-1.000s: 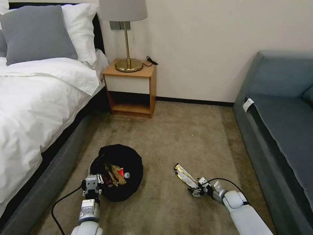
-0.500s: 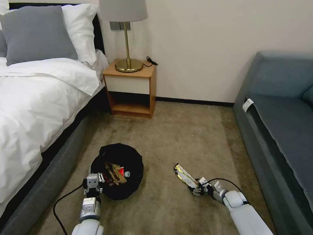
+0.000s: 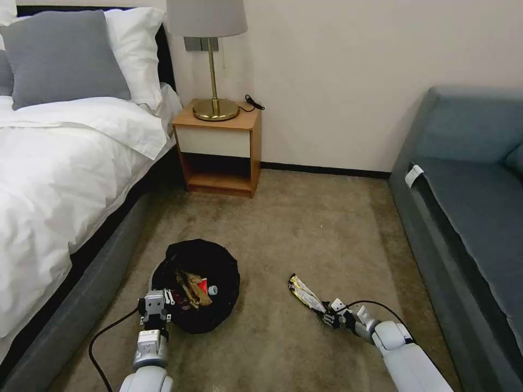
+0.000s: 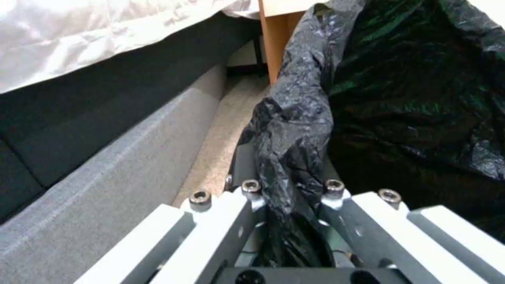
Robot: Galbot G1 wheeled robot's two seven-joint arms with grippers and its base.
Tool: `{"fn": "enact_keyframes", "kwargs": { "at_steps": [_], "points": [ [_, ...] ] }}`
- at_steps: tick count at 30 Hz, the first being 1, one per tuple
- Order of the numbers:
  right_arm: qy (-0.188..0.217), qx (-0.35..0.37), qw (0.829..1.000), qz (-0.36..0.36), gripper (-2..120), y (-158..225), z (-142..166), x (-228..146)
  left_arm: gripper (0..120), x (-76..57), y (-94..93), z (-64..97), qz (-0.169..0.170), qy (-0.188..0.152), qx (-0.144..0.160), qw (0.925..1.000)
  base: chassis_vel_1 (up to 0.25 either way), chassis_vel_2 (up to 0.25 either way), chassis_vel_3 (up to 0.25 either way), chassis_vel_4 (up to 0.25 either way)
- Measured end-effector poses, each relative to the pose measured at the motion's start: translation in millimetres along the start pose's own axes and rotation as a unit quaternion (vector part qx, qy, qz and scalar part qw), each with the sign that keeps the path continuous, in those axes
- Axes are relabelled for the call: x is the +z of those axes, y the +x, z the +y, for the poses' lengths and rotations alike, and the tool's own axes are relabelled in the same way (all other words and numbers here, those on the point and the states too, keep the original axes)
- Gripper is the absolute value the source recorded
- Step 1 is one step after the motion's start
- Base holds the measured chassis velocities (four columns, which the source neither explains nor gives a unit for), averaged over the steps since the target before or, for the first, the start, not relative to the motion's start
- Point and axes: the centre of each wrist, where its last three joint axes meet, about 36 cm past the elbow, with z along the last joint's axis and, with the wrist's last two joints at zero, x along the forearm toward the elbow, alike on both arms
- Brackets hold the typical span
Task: Pick up the trash bin, then pick up the garbage on the floor and place it into the trash bin.
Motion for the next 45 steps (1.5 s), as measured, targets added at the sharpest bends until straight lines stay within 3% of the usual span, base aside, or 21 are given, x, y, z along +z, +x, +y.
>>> {"fn": "enact_keyframes", "kwargs": {
  "at_steps": [12, 35, 45],
  "points": [
    [-0.003, -0.001, 1.0, -0.006, 0, 4, -1, 2, 4, -2.4, 0.4, 2.8, -0.004, 0.002, 0.001, 1.0, 0.0, 0.0, 0.0, 0.0],
    [-0.004, 0.023, 0.998, -0.066, 0, 13, -7, -24, 4, -4.7, 4.7, 9.3, -0.011, 0.003, 0.001, 0.9999, 0.0, 0.0, 0.0, 0.0],
    [-0.012, 0.034, 0.989, -0.143, 0, 27, -7, -58, 4, -10.0, 7.3, 8.6, -0.017, 0.006, 0.004, 0.9998, 0.0, 0.0, 0.0, 0.0]
  ]
}}
